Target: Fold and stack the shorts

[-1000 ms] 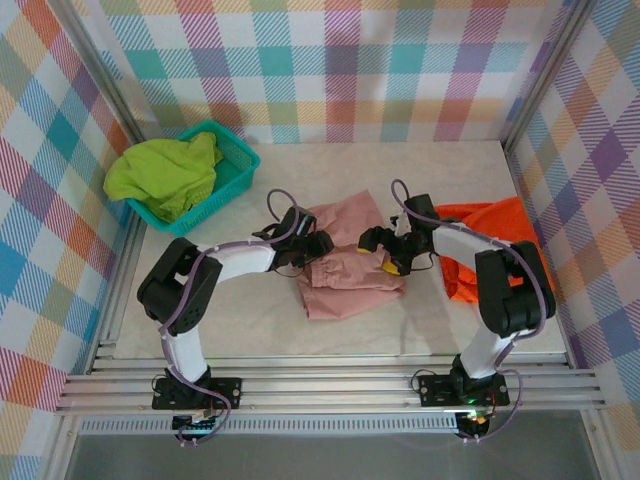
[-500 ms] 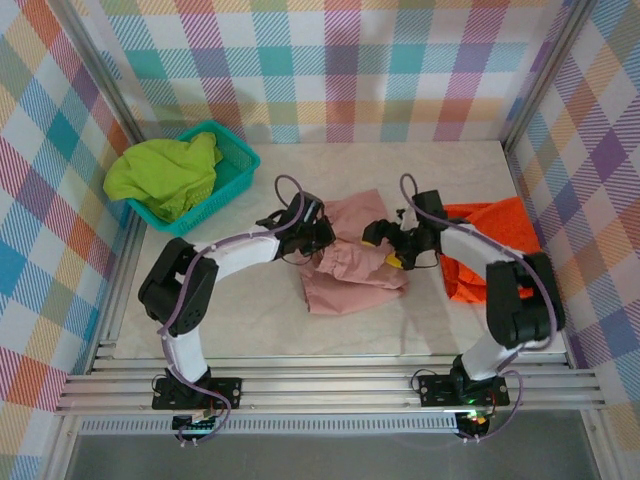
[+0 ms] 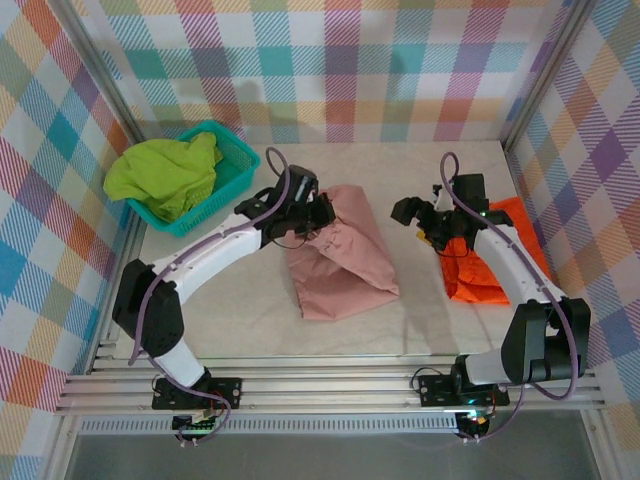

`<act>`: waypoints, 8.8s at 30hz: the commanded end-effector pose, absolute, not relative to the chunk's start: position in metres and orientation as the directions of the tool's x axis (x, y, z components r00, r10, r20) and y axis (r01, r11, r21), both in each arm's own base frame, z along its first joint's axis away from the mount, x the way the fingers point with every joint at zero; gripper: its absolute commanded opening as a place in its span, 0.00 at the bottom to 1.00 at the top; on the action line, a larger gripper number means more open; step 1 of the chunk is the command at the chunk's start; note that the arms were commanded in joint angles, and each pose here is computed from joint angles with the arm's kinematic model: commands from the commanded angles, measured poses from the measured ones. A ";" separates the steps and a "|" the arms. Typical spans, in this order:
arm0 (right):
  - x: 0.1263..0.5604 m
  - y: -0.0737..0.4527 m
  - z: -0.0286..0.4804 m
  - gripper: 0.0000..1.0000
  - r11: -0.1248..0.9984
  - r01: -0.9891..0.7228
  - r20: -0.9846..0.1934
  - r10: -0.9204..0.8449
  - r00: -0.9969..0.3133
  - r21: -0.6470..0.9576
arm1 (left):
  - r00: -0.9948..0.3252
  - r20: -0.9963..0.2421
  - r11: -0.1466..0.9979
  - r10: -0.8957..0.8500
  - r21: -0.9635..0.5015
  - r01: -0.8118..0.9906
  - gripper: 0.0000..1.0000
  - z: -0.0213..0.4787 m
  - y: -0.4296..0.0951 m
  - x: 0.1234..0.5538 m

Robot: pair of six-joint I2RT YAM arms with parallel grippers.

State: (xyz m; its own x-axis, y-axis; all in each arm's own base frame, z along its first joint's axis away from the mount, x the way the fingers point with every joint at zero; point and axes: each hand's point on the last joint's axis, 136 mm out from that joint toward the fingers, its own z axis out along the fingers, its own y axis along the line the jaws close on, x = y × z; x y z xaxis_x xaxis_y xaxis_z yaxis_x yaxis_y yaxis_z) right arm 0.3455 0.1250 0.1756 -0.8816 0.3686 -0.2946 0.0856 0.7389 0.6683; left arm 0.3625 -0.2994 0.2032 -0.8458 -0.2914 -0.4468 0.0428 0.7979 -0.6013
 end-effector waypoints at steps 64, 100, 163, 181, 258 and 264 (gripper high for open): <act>0.312 0.253 0.045 0.89 0.618 -0.066 -0.055 -0.037 -0.998 0.783 | -0.860 -0.280 0.802 -0.427 -0.557 -0.217 1.00 0.029 -0.197 0.287; 0.327 0.145 0.138 0.00 0.946 -0.310 -0.239 -0.280 -0.930 0.097 | -0.766 -0.458 0.800 -0.451 -0.587 -0.121 1.00 0.120 -0.174 0.296; 0.400 -0.104 0.232 0.04 0.743 -0.012 -0.274 -0.263 -0.925 -0.669 | -0.798 -0.410 0.784 -0.442 -0.608 -0.122 1.00 0.106 -0.190 0.306; 0.395 -0.138 0.254 0.97 0.760 0.259 -0.429 -0.028 -0.903 -0.596 | -0.771 -0.450 0.789 -0.450 -0.604 -0.108 1.00 0.122 -0.187 0.313; 0.298 0.059 0.280 0.99 0.679 -0.146 -0.617 0.529 -0.583 0.720 | -0.360 -0.625 0.719 -0.693 -0.565 -0.404 0.00 0.311 0.072 0.596; 0.297 0.059 0.284 1.00 0.679 -0.154 -0.625 0.531 -0.572 0.718 | -0.277 -0.727 0.771 -0.628 -0.629 -0.099 0.00 0.457 0.008 0.537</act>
State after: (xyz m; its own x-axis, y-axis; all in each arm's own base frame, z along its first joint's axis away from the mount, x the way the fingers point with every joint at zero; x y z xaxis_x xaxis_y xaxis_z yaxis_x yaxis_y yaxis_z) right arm 0.2972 0.0564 0.2671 -0.6026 0.5377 -0.5898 -0.1053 0.6790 0.7266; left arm 0.5745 0.0548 0.3346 -0.3727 -0.6902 -0.6202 -0.3830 0.7233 -0.5746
